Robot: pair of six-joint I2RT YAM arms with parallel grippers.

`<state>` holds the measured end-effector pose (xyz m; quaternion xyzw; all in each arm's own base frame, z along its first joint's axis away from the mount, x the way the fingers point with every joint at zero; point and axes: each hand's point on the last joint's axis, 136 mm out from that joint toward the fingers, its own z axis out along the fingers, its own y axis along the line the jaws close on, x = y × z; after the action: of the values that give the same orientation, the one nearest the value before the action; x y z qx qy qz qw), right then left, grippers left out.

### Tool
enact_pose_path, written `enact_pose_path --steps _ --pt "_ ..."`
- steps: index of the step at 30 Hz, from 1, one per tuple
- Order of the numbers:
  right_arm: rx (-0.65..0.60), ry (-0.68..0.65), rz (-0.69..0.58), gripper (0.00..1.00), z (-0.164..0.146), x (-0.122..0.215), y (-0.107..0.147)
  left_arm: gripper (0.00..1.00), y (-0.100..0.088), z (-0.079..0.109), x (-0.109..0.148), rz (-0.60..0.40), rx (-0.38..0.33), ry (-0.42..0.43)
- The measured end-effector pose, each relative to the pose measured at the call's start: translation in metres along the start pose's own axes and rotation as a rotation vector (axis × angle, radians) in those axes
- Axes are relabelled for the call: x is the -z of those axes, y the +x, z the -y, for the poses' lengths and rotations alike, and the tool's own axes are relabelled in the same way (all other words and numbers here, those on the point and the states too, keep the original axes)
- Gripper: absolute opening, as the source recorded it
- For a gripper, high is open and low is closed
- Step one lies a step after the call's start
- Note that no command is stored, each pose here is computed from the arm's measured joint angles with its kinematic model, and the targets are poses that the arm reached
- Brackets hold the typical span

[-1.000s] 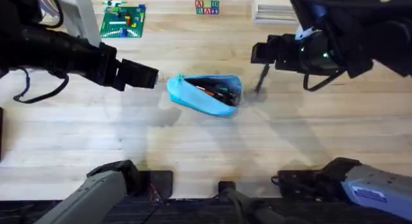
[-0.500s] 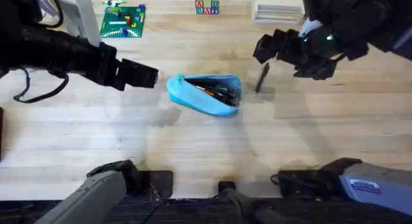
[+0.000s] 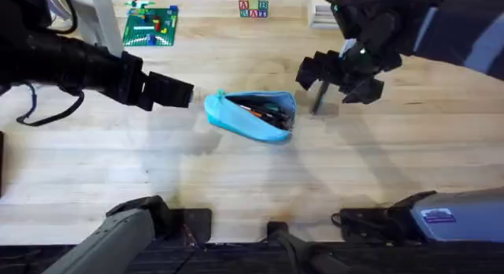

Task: Unzip the bag, pick up the pens from the table one at a time and place them inside, then zip the bag closed.

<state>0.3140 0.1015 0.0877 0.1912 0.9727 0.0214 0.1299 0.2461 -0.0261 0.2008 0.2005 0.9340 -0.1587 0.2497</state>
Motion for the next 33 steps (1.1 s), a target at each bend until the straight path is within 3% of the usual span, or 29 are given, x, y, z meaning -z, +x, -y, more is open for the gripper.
enact_pose_path --steps 18,33 --pt "-0.062 0.022 -0.017 0.996 -0.005 -0.041 -0.01 0.995 0.0 0.0 0.0 0.0 0.0 0.0" --pt "-0.099 0.029 -0.021 0.996 -0.003 -0.044 -0.01 0.995 0.0 0.0 0.0 0.0 0.0 0.0"
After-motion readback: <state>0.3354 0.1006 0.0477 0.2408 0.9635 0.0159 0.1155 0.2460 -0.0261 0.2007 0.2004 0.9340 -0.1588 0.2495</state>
